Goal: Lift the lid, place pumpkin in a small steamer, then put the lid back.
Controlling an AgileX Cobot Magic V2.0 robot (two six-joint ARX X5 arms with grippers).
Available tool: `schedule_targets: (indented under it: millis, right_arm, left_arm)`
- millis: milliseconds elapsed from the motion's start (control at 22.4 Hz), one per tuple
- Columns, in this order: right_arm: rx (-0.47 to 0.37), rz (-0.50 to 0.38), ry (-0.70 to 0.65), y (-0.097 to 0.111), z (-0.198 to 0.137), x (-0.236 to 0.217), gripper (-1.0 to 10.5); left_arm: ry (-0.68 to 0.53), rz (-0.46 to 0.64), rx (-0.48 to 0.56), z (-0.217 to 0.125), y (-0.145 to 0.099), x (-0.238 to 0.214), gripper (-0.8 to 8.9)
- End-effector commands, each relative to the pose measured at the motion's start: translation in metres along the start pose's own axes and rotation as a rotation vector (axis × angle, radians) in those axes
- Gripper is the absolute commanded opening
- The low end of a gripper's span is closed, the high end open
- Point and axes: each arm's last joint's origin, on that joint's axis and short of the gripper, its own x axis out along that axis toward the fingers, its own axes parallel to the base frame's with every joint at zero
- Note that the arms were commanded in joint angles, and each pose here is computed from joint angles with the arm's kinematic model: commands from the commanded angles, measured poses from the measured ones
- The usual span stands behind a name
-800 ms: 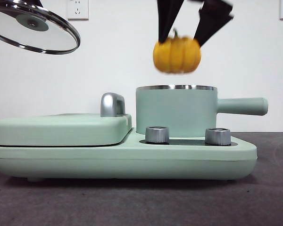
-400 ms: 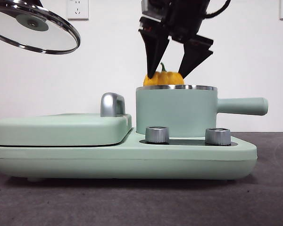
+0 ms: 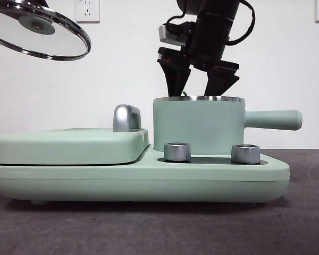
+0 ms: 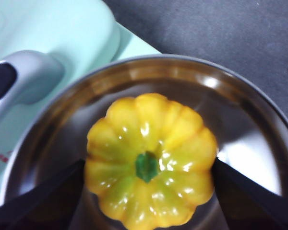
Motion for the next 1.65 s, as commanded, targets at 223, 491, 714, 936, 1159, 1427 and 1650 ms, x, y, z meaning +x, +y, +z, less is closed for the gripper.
schedule_targets:
  millis: [223, 491, 714, 936, 1159, 1427, 1650]
  right_arm:
    - [-0.021, -0.001, 0.052, -0.003, 0.002, 0.024, 3.6]
    - [-0.023, 0.001, 0.117, -0.003, -0.002, 0.045, 3.6]
    - [-0.033, 0.005, 0.117, -0.002, -0.002, 0.046, 4.2]
    - [-0.035, 0.032, 0.104, -0.001, 0.001, 0.043, 4.7]
    - [-0.041, 0.028, 0.007, 0.001, 0.017, 0.009, 5.0]
    - [0.048, 0.018, -0.125, 0.002, 0.02, -0.056, 4.5]
    - [0.043, -0.004, -0.248, 0.004, 0.018, -0.088, 4.1]
  left_arm:
    - [-0.08, 0.006, 0.015, 0.011, 0.0, -0.005, 0.14]
    - [-0.089, 0.007, 0.016, 0.012, 0.0, -0.005, 0.14]
    - [-0.089, 0.007, 0.015, 0.012, 0.0, -0.005, 0.14]
    - [-0.089, 0.007, 0.015, 0.012, 0.0, -0.005, 0.14]
    - [-0.089, 0.007, 0.015, 0.012, 0.0, -0.005, 0.14]
    - [-0.089, 0.007, 0.015, 0.012, 0.0, -0.005, 0.14]
    - [-0.089, 0.007, 0.015, 0.012, 0.0, -0.005, 0.14]
